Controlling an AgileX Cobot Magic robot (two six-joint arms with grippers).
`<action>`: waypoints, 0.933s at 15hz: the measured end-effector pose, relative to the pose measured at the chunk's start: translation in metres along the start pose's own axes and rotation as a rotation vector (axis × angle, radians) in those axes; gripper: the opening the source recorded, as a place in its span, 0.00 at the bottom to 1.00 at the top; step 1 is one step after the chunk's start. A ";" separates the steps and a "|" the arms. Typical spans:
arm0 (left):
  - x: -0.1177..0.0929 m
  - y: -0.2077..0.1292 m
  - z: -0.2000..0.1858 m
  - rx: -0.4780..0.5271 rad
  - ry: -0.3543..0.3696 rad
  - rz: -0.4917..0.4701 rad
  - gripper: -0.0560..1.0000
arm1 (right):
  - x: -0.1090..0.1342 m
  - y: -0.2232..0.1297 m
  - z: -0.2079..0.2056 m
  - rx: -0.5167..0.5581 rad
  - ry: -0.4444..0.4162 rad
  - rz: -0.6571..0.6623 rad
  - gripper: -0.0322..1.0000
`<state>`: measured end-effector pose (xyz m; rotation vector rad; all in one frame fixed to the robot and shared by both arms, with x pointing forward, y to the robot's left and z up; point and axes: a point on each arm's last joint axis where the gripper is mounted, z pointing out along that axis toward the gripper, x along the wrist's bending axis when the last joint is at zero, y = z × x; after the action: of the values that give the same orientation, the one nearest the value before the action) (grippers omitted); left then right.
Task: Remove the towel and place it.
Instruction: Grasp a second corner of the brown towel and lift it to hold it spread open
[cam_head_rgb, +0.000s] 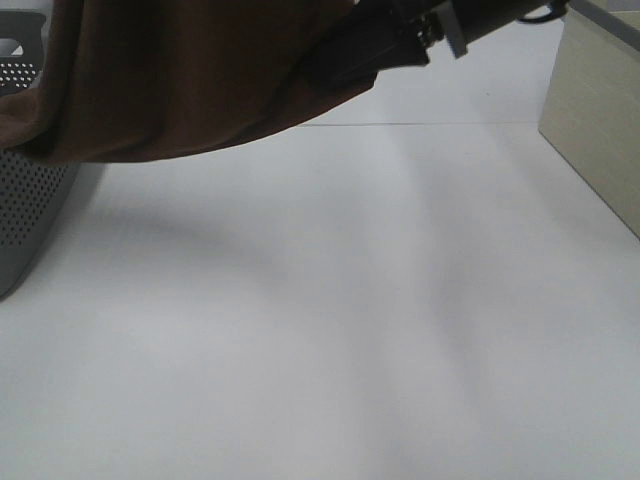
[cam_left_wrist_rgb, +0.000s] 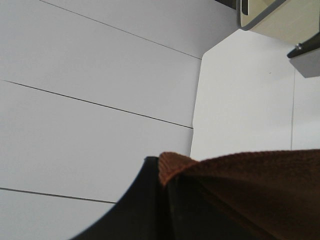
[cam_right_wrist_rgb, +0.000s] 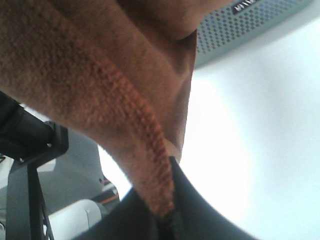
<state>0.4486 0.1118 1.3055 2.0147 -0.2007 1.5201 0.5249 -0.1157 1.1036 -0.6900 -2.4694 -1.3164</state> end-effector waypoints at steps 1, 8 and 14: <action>0.001 -0.002 0.000 0.006 0.003 -0.010 0.05 | 0.006 0.011 -0.015 0.067 -0.069 0.035 0.04; 0.023 -0.016 0.002 -0.029 0.169 -0.141 0.05 | 0.052 0.096 -0.119 -0.096 -0.598 -0.072 0.04; 0.037 -0.033 0.020 -0.081 0.300 -0.195 0.05 | 0.052 0.122 -0.149 -0.305 -0.852 -0.224 0.04</action>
<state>0.4923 0.1361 1.3240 1.6653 0.0528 1.6355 0.5445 -0.1664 1.2950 -1.2989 -3.0803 -1.7807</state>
